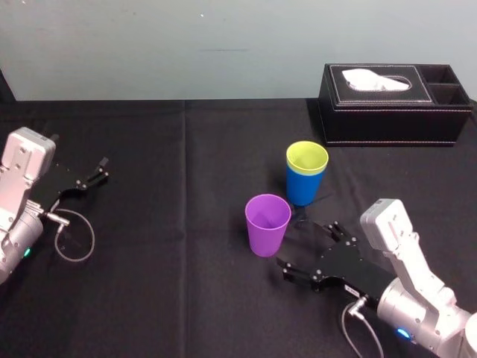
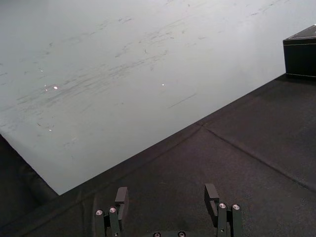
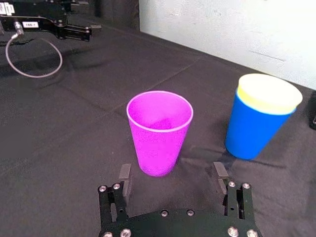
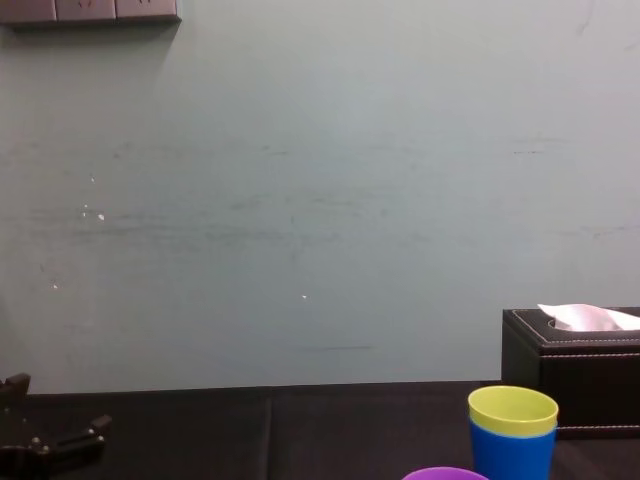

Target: Stack the three plastic cups sequentially using one hand.

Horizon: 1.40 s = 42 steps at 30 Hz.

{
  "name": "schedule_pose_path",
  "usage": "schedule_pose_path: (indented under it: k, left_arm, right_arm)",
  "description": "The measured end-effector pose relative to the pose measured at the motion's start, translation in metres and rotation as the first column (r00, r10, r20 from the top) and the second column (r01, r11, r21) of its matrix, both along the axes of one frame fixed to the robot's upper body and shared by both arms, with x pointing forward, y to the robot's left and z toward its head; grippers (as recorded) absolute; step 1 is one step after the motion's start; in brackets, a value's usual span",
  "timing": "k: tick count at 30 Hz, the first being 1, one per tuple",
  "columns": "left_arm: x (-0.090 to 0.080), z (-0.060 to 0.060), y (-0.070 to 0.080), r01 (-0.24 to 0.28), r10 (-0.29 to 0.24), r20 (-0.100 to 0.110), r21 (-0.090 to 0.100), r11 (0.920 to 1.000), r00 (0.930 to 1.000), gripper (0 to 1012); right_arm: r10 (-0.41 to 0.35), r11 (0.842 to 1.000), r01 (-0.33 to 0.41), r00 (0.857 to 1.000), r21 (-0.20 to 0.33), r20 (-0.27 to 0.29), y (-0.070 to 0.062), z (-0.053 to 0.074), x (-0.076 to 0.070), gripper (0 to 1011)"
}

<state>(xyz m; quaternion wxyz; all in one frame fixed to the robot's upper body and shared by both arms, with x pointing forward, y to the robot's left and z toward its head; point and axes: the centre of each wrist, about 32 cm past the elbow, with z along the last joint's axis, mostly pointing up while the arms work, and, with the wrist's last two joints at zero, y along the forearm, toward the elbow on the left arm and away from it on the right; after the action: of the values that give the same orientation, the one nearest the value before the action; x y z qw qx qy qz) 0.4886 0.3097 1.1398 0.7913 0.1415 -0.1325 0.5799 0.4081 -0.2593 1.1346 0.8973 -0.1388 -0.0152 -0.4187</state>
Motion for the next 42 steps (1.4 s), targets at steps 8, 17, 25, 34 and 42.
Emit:
schedule_pose_path:
  k: [8, 17, 25, 34, 42]
  left_arm:
    - [0.0, 0.0, 0.0, 0.0, 0.0, 0.0, 0.0, 1.0, 1.0, 1011]
    - [0.0, 0.0, 0.0, 0.0, 0.0, 0.0, 0.0, 1.0, 1.0, 1011]
    - [0.0, 0.0, 0.0, 0.0, 0.0, 0.0, 0.0, 1.0, 1.0, 1011]
    - [0.0, 0.0, 0.0, 0.0, 0.0, 0.0, 0.0, 1.0, 1.0, 1011]
    - [0.0, 0.0, 0.0, 0.0, 0.0, 0.0, 0.0, 1.0, 1.0, 1011]
  right_arm:
    - [0.007, 1.0, -0.007, 1.0, 0.015, 0.015, 0.01, -0.004, 0.009, 1003]
    - [0.003, 0.999, -0.004, 1.0, 0.032, 0.03, 0.018, -0.008, 0.021, 1003]
    - [0.011, 0.999, -0.012, 0.999, 0.052, 0.03, 0.025, -0.01, 0.031, 1003]
    - [0.016, 0.997, -0.019, 0.999, 0.075, 0.038, 0.031, -0.006, 0.041, 1003]
    - [0.032, 0.995, -0.035, 0.999, 0.088, 0.035, 0.036, -0.006, 0.041, 1003]
